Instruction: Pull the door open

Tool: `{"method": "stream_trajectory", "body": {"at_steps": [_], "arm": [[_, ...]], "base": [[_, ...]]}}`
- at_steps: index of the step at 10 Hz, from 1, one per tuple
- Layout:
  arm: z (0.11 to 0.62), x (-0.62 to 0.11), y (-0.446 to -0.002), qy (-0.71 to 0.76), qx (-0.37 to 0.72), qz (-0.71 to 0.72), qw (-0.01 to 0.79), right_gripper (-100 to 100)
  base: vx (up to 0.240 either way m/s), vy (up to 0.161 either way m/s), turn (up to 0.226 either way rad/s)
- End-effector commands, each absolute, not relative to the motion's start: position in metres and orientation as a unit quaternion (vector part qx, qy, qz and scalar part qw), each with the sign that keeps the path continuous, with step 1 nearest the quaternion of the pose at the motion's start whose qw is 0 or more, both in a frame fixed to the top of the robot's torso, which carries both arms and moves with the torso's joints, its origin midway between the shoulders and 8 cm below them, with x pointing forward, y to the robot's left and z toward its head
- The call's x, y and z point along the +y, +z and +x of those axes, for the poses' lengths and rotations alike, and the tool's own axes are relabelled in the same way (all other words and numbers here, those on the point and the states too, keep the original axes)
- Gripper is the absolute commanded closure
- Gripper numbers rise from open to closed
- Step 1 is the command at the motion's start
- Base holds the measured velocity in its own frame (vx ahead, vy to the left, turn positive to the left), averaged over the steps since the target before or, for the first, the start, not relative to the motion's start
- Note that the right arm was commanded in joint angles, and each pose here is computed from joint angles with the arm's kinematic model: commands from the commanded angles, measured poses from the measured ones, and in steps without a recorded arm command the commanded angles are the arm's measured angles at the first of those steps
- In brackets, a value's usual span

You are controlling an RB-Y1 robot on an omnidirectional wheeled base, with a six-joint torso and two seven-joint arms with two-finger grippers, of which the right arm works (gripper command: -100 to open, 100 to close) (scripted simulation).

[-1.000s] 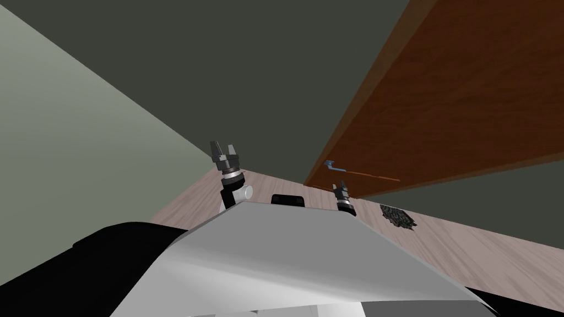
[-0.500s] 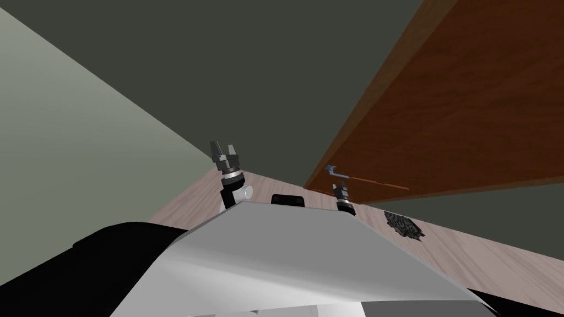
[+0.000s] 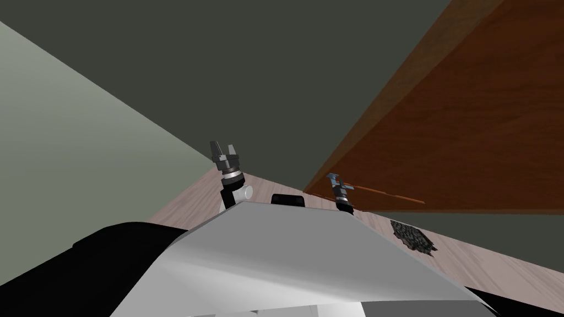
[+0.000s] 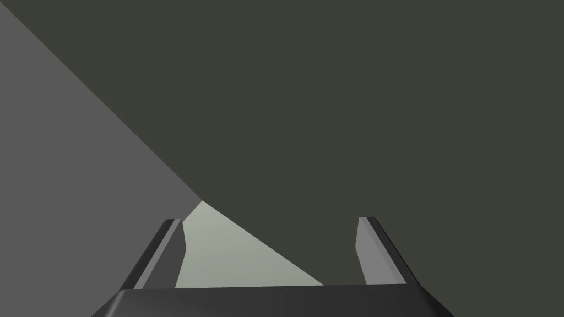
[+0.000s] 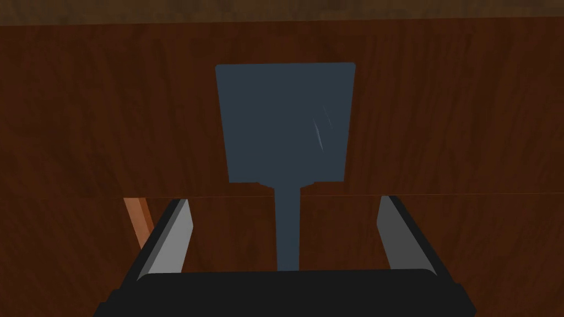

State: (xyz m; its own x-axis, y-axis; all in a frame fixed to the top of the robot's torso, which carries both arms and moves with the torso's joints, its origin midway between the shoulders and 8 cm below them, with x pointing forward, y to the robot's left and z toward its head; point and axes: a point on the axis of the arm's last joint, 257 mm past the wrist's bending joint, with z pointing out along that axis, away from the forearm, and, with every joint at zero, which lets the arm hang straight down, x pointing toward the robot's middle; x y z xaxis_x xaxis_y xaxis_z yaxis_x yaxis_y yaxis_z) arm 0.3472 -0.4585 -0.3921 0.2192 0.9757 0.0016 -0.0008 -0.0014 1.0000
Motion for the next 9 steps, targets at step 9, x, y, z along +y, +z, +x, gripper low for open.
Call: {"method": "stream_trajectory", "body": {"at_steps": [9], "arm": [[0.335, -0.454, -0.393, 0.451, 0.452, 0.544, 0.544, 100]], "base": [[-0.068, -0.015, 0.036]]}}
